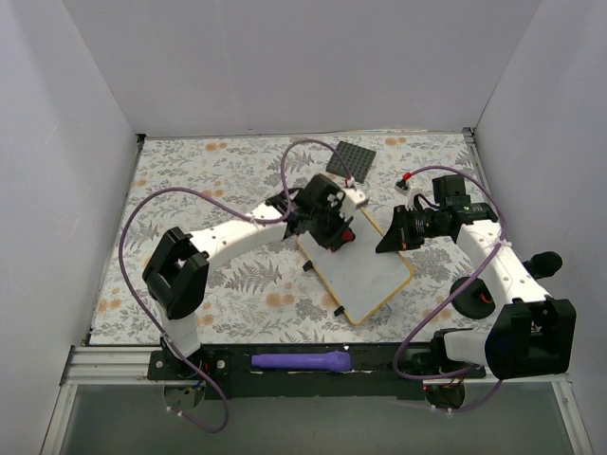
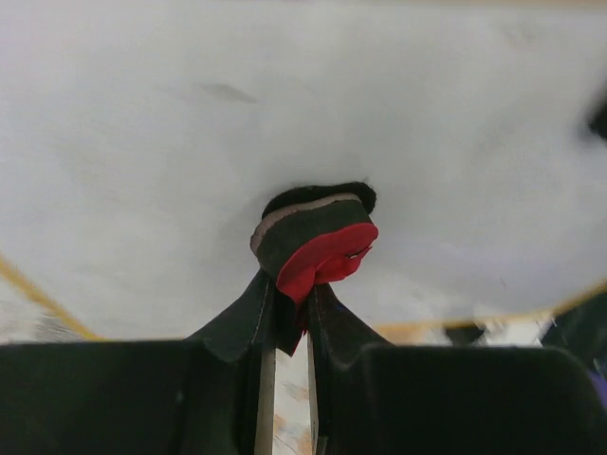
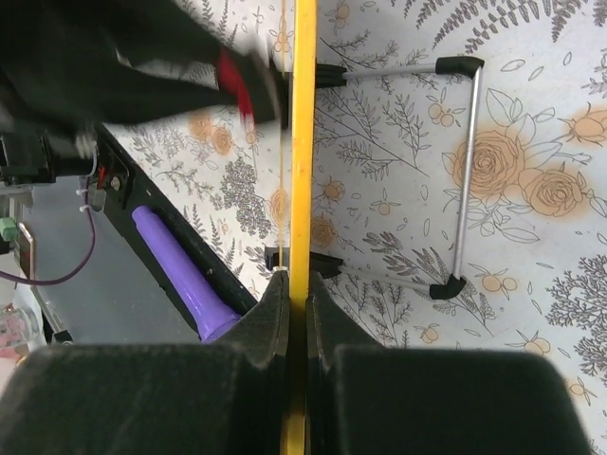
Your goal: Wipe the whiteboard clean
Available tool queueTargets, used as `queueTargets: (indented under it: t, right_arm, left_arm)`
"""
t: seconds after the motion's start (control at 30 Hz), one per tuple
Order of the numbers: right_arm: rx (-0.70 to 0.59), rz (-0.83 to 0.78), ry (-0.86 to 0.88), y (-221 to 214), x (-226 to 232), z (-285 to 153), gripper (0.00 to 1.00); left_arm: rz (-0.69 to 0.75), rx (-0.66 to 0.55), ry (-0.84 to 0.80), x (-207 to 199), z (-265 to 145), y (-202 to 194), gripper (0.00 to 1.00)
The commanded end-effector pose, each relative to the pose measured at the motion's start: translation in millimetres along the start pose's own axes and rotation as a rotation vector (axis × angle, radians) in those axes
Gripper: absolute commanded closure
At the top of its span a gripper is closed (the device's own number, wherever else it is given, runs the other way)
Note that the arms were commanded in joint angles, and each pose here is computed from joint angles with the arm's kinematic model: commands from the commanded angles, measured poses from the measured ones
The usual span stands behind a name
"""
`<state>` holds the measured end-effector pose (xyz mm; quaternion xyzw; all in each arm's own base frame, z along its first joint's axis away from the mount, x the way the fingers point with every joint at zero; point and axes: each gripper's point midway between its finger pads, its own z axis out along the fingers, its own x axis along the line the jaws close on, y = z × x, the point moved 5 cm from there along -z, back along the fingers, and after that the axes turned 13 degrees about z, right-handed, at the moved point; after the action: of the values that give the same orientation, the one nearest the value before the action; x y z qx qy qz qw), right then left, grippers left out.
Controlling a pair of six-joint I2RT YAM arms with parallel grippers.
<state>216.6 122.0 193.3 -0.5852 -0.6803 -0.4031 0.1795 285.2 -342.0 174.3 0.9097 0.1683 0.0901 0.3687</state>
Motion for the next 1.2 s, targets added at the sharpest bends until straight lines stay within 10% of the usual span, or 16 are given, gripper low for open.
queueTargets:
  t: [0.0, 0.33, 0.77, 1.17]
  right_arm:
    - [-0.020, -0.090, 0.072, 6, 19, -6, 0.99]
    - [-0.019, -0.070, 0.071, 1, 16, -4, 0.99]
    - [0.002, -0.056, 0.081, -6, 15, -3, 0.99]
    - [0.003, -0.025, 0.074, -7, 12, -1, 0.99]
  left_arm:
    - [0.066, 0.060, -0.154, -86, 3, -39, 1.00]
    - [0.107, 0.037, -0.114, -123, 28, -62, 1.00]
    - [0.026, -0.107, 0.223, -8, 3, -56, 1.00]
    - [0.112, -0.230, 0.072, -95, 9, -57, 1.00]
